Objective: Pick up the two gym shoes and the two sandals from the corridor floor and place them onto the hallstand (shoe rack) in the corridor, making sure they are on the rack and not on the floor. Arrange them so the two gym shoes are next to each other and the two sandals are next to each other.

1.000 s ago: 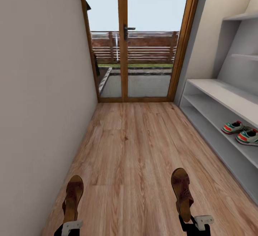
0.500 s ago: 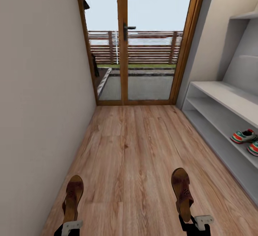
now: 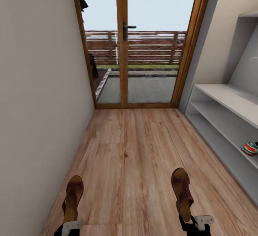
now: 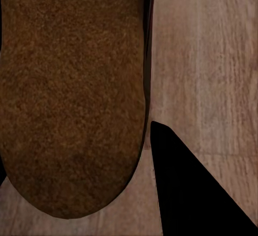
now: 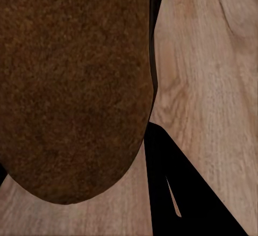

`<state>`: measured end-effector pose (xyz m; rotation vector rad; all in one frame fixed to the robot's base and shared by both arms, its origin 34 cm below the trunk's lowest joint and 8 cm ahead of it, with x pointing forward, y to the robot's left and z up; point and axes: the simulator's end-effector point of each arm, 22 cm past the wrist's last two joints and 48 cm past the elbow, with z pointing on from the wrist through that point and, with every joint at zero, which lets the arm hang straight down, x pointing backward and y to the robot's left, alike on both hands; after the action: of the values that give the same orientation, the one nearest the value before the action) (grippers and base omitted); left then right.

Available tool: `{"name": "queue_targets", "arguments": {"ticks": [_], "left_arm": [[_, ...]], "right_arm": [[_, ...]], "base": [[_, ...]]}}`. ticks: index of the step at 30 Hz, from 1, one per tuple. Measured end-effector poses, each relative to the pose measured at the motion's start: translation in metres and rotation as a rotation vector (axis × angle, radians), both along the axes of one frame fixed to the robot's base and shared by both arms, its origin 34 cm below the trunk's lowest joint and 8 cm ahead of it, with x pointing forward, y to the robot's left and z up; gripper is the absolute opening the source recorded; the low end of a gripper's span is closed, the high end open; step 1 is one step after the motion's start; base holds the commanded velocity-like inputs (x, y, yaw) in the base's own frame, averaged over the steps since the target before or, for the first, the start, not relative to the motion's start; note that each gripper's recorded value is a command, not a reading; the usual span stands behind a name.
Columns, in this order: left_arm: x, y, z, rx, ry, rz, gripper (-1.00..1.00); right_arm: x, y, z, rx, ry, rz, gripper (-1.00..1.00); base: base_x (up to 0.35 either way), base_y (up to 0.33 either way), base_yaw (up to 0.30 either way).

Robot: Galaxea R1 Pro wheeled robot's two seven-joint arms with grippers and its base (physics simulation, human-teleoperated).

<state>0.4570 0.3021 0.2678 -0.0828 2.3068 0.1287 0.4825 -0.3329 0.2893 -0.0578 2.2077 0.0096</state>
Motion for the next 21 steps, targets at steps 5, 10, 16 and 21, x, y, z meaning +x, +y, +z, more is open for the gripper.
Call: {"name": "queue_targets", "arguments": {"ticks": [5,10,16,21], "left_arm": [[0.0,0.0001,0.0,0.0,0.0,0.0,-1.0],[0.0,0.0001,0.0,0.0,0.0,0.001,-1.0],[0.0001,0.0001,0.0,0.0,0.0,0.001,-1.0],[0.0,0.0001,0.0,0.0,0.0,0.001,-1.0]], "right_arm": [[0.0,0.0,-0.0001,0.0,0.0,0.0,-1.0],[-0.0002,0.0,-0.0002,0.0,0.001,0.0,-1.0],[-0.0003,-0.0001,-0.0002,0.0,0.001,0.0,-1.0],[-0.0004,0.0,-0.0003,0.0,0.001,0.0,-1.0]], "base": [[0.339,0.0,0.0],[0.339,0.0,-0.086],[0.339,0.0,-0.26],[0.339,0.0,-0.289]]}}
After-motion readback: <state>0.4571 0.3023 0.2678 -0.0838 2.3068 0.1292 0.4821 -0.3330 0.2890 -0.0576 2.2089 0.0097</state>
